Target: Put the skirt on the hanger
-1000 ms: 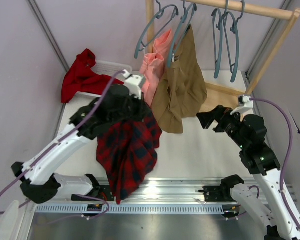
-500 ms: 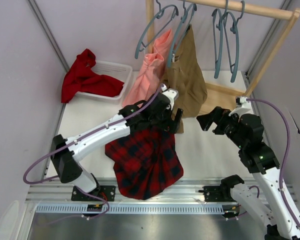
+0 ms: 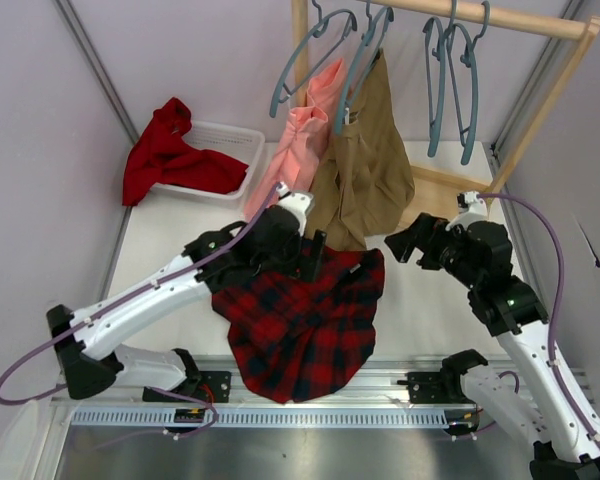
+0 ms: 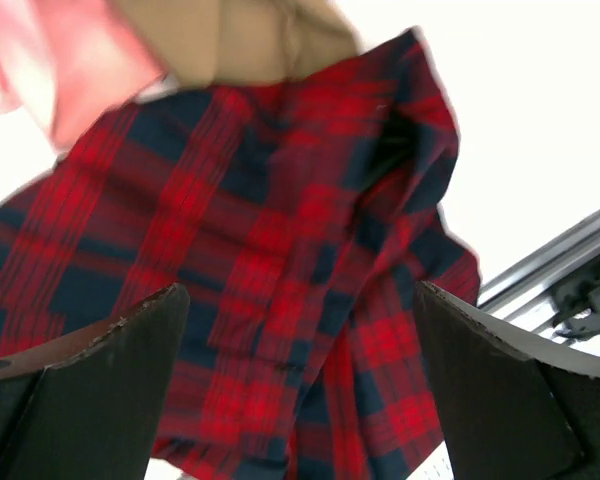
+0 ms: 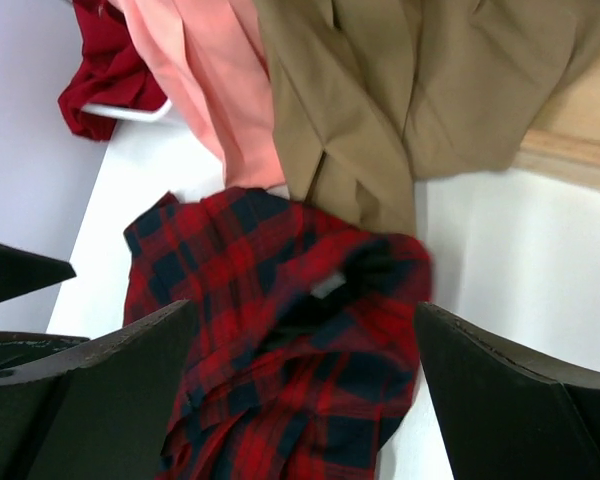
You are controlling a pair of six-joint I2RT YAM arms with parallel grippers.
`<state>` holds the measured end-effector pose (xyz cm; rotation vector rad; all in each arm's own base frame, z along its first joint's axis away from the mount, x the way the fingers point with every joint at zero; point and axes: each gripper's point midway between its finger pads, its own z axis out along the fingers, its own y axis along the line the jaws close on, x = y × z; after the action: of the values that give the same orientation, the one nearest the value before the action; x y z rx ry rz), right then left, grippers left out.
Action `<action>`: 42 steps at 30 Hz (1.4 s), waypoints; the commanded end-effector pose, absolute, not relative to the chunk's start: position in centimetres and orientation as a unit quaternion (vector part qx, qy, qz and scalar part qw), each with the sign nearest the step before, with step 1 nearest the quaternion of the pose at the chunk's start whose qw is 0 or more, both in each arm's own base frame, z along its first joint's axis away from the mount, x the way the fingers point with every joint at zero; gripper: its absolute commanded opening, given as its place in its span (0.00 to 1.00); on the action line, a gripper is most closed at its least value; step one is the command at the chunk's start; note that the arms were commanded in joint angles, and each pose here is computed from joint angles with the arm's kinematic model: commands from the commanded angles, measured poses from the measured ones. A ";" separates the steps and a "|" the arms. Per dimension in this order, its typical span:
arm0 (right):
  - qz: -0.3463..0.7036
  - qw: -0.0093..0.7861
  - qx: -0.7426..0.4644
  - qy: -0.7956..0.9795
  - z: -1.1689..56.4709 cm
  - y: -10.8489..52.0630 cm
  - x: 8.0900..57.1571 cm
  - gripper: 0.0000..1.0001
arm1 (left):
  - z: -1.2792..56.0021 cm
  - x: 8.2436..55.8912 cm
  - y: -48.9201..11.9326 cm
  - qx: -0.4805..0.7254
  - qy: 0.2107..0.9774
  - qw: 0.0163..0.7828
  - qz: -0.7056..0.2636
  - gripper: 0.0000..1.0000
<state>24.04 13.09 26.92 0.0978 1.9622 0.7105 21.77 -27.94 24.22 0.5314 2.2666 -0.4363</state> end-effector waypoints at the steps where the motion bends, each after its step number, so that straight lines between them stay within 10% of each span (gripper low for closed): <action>1: 0.330 0.488 0.023 0.808 27.0 15.0 24.1 1.00 | 20.8 20.5 -25.3 0.180 0.909 0.349 -0.140 0.99; 42: 0.189 0.350 0.107 0.911 14.4 19.1 25.6 0.77 | 7.2 15.5 -21.7 0.257 0.920 0.291 -0.046 0.65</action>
<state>25.39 19.39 13.63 0.2491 2.4027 0.4839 14.41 -22.37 7.52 0.7488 2.4794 -0.2164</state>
